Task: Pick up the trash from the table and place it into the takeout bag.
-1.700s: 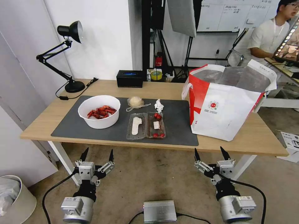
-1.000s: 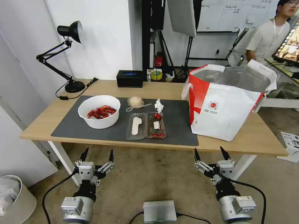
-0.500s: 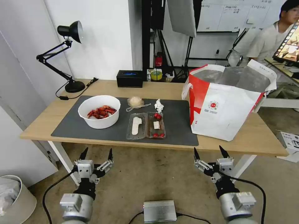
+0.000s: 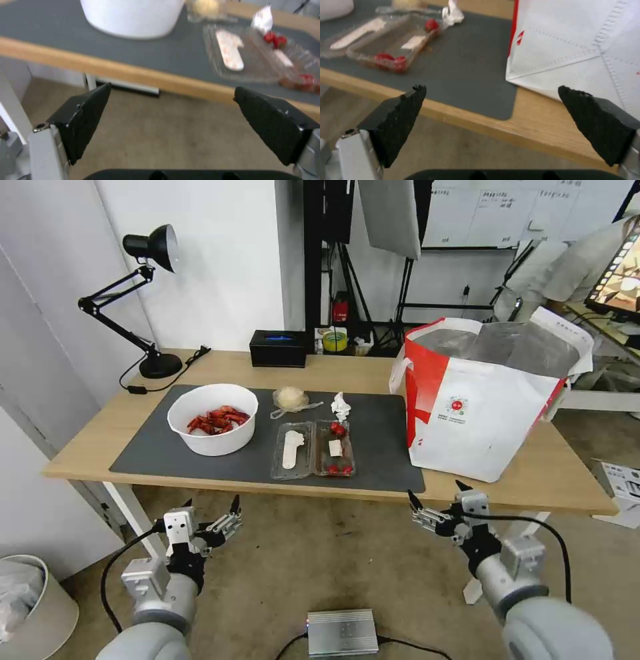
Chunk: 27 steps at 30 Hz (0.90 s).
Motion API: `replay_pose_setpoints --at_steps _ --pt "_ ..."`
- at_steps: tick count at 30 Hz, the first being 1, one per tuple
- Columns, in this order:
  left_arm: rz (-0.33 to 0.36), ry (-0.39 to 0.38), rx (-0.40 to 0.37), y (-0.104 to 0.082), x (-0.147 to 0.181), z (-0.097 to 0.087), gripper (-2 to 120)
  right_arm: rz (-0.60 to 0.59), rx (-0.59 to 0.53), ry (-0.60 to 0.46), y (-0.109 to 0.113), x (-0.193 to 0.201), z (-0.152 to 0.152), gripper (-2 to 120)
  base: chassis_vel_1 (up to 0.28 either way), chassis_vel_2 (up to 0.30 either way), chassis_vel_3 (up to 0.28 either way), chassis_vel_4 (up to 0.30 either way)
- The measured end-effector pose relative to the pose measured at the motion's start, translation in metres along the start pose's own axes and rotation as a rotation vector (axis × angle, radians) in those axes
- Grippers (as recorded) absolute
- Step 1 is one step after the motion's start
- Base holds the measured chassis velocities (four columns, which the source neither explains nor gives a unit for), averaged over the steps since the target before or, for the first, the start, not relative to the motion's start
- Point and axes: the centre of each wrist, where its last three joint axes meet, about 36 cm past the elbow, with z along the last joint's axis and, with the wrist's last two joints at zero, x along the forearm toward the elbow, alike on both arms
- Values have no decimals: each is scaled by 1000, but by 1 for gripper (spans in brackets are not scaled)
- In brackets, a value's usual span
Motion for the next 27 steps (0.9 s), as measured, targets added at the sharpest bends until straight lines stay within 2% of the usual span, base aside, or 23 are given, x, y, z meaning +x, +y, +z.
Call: replay_pose_setpoints --at_steps 1,2,6,20,27 --pt "4 27 5 0 -1 -3 100 -7 4 18 -1 -2 -2 100 0 0 0 0" --pt "17 63 8 1 -3 -8 100 -22 -7 84 -1 -11 7 100 0 0 0 0" --pt "27 81 16 3 -5 -11 100 -33 -12 110 -1 -16 12 100 0 0 0 0" --pt "40 95 75 2 -10 -10 100 -60 -14 101 0 -24 13 100 0 0 0 0" --pt "73 114 158 2 -14 -14 100 -76 -11 54 -1 -29 8 100 0 0 0 0"
